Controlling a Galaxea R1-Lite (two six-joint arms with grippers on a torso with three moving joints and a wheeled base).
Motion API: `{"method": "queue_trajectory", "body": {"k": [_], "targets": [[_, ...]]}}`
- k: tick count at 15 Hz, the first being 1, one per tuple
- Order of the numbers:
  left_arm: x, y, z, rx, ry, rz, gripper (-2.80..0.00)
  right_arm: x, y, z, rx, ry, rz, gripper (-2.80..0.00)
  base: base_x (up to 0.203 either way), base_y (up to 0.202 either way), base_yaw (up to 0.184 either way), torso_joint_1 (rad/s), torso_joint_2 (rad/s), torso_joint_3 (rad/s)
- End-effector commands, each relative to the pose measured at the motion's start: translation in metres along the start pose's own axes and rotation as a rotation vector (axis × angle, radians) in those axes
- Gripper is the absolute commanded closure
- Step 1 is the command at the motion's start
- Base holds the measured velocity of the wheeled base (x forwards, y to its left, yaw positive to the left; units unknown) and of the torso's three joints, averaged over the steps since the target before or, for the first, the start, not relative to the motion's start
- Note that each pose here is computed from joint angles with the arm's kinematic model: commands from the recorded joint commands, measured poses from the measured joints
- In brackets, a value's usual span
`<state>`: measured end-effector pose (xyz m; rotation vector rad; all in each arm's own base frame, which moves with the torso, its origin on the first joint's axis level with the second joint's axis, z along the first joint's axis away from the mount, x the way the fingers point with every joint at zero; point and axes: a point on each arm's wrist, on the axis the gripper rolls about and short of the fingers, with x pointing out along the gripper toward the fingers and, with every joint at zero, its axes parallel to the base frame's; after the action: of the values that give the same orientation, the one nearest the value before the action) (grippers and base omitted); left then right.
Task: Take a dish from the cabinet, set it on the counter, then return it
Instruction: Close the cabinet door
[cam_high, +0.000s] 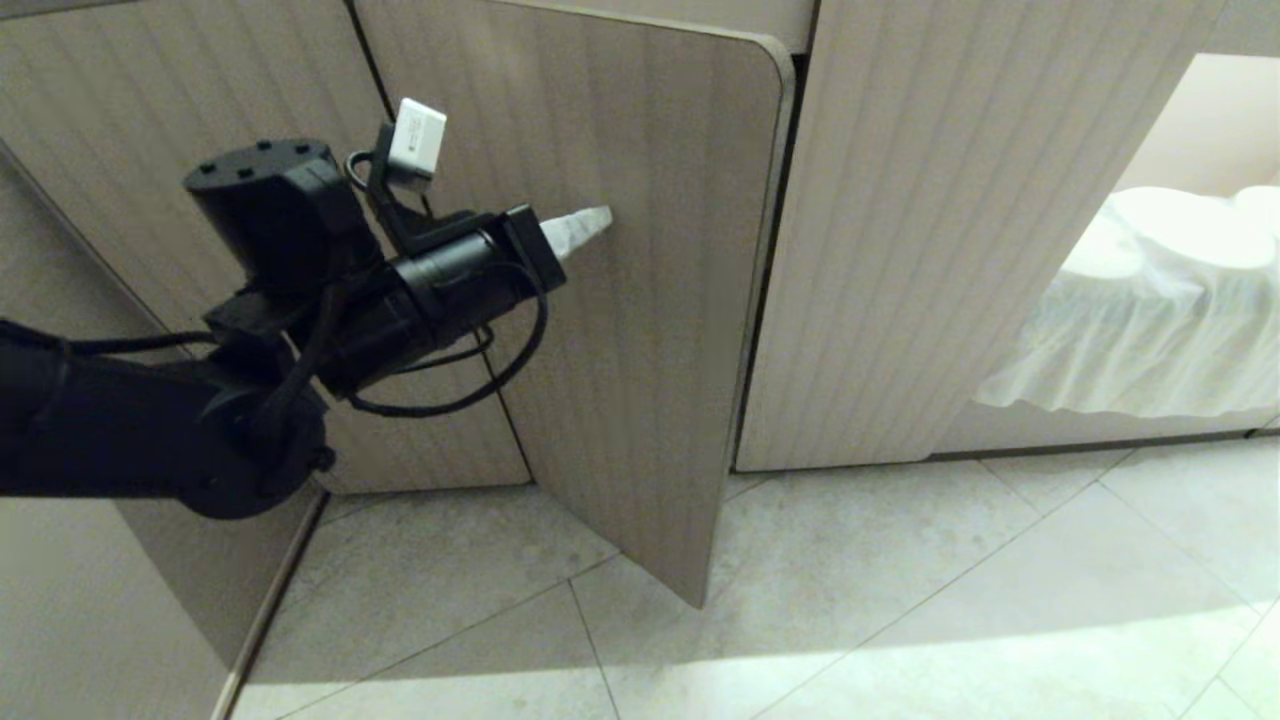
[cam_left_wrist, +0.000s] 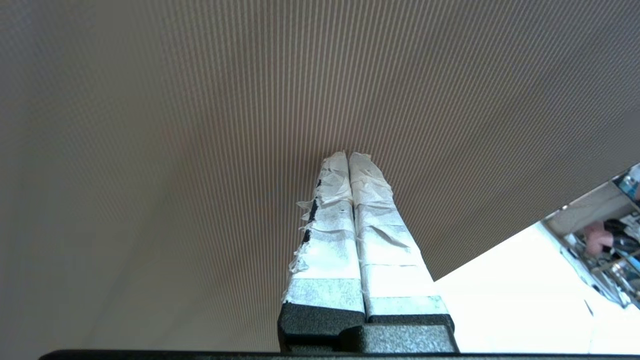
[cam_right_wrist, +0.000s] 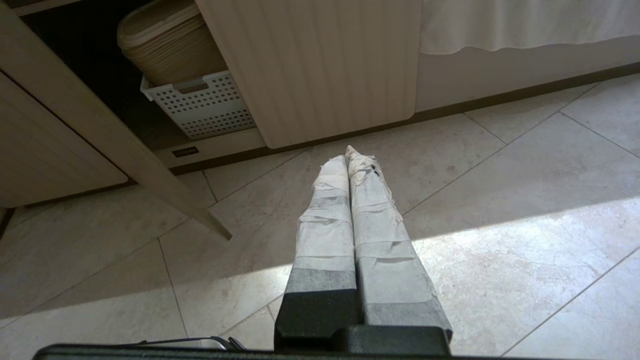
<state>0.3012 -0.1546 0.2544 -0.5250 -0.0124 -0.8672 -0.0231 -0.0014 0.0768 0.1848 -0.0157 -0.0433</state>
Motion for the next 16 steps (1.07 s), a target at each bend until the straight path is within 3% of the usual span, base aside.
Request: {"method": "queue_trajectory", "body": {"k": [1,10,16], "targets": [[0.018,0.006,-0.006,0.002,-0.006,-0.005,0.0,0.0,0.0,0.0,0.001,0.001,0.0,0.0,0.0,0.0,0.0,0.0,0.0,0.0],[0.059,0.027,-0.01,0.107,-0.056,0.016,0.0,0.0,0.0,0.0,0.001,0.001,0.0,0.0,0.0,0.0,0.0,0.0,0.0,0.0],[0.09,0.046,-0.014,0.171,-0.107,0.075,0.0,0.0,0.0,0.0,0.001,0.001,0.0,0.0,0.0,0.0,0.0,0.0,0.0,0.0]]}}
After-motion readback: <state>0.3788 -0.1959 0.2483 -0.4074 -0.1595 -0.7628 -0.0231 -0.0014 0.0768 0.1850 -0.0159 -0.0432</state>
